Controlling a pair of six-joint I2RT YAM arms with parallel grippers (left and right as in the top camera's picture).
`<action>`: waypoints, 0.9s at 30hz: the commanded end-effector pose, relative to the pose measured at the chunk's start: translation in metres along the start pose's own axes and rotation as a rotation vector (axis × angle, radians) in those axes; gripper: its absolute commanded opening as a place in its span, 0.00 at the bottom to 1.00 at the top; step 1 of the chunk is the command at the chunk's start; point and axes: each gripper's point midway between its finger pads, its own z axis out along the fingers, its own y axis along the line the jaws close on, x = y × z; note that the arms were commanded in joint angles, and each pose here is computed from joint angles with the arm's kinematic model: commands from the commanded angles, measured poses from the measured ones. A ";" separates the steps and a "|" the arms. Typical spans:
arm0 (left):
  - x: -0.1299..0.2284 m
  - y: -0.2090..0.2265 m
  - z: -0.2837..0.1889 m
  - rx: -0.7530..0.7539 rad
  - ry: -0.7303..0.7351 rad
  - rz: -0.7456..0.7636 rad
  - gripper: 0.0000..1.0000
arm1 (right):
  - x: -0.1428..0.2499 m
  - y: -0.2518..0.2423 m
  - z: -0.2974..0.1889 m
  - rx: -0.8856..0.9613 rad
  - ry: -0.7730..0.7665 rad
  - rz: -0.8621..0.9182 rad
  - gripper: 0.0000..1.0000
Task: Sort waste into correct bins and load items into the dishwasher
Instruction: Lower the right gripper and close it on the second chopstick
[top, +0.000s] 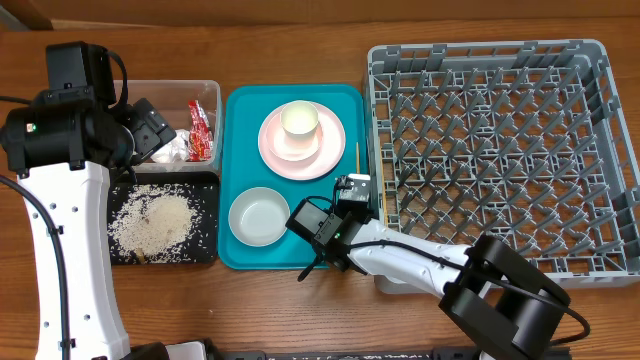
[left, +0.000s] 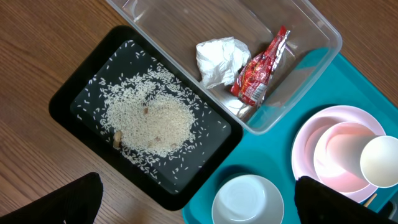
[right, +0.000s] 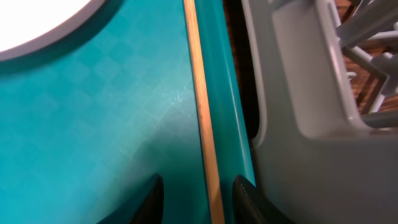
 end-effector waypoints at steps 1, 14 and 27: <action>0.000 -0.001 0.000 -0.001 -0.002 0.013 1.00 | 0.006 0.001 0.004 -0.007 0.029 0.002 0.38; 0.000 -0.001 0.000 -0.001 -0.002 0.013 1.00 | 0.011 0.003 0.004 -0.021 0.054 0.002 0.38; 0.000 -0.001 0.000 -0.001 -0.002 0.013 1.00 | 0.009 -0.005 0.007 0.003 0.065 0.007 0.42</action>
